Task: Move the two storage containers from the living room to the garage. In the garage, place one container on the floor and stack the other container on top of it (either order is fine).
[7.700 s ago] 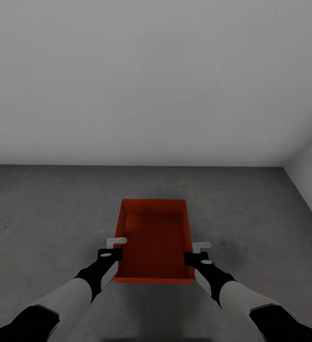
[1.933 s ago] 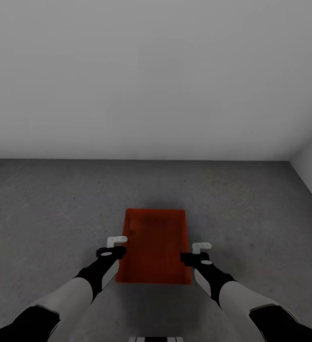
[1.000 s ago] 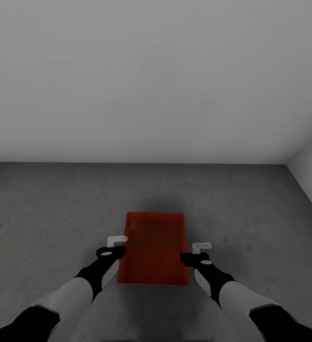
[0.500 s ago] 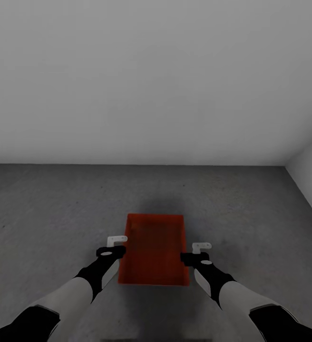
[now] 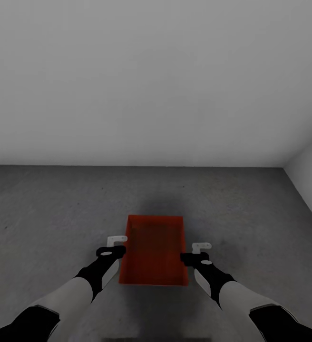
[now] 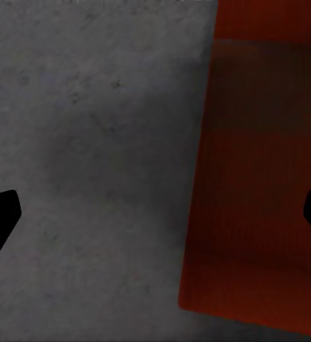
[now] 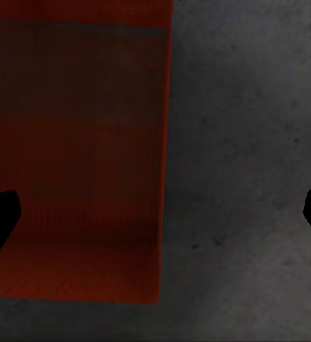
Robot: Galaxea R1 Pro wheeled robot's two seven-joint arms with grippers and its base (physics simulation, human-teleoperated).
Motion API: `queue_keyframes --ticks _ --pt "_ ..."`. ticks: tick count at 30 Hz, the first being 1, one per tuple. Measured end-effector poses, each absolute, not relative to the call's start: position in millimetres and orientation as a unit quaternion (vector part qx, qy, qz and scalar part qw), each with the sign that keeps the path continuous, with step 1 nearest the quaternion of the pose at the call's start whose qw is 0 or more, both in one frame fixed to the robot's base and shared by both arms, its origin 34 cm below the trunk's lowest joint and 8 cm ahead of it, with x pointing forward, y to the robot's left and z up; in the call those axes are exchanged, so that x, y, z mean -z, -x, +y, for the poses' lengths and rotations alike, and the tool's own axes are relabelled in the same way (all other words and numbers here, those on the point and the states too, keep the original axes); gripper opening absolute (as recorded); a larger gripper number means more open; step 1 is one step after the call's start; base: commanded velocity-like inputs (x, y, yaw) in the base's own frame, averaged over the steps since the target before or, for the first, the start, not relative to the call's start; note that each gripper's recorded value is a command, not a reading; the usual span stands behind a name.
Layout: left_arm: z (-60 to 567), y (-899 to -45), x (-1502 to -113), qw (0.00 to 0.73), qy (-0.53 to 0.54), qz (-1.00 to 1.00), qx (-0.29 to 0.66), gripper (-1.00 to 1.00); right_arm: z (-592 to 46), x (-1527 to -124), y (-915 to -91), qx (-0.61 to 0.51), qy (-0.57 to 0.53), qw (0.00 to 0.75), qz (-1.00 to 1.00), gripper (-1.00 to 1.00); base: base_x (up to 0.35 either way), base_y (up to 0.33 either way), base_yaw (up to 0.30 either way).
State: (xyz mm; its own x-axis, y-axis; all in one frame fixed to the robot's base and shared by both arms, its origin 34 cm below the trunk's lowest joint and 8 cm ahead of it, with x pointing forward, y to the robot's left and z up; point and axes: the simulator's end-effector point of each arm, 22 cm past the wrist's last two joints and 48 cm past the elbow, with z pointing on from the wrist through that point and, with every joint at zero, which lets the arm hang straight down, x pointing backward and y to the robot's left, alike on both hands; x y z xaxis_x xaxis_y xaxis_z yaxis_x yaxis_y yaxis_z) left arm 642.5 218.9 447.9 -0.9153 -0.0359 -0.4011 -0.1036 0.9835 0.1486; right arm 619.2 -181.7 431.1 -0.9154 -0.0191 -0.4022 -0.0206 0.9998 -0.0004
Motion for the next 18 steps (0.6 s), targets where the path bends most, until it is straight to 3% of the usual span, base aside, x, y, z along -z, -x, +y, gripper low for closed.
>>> queue_keyframes --ticks 18 --pt "219 -643 -477 0.203 0.036 0.975 -0.084 1.00 -181 -460 -619 -0.003 0.010 0.205 0.979 1.00 0.000 0.000 0.000"
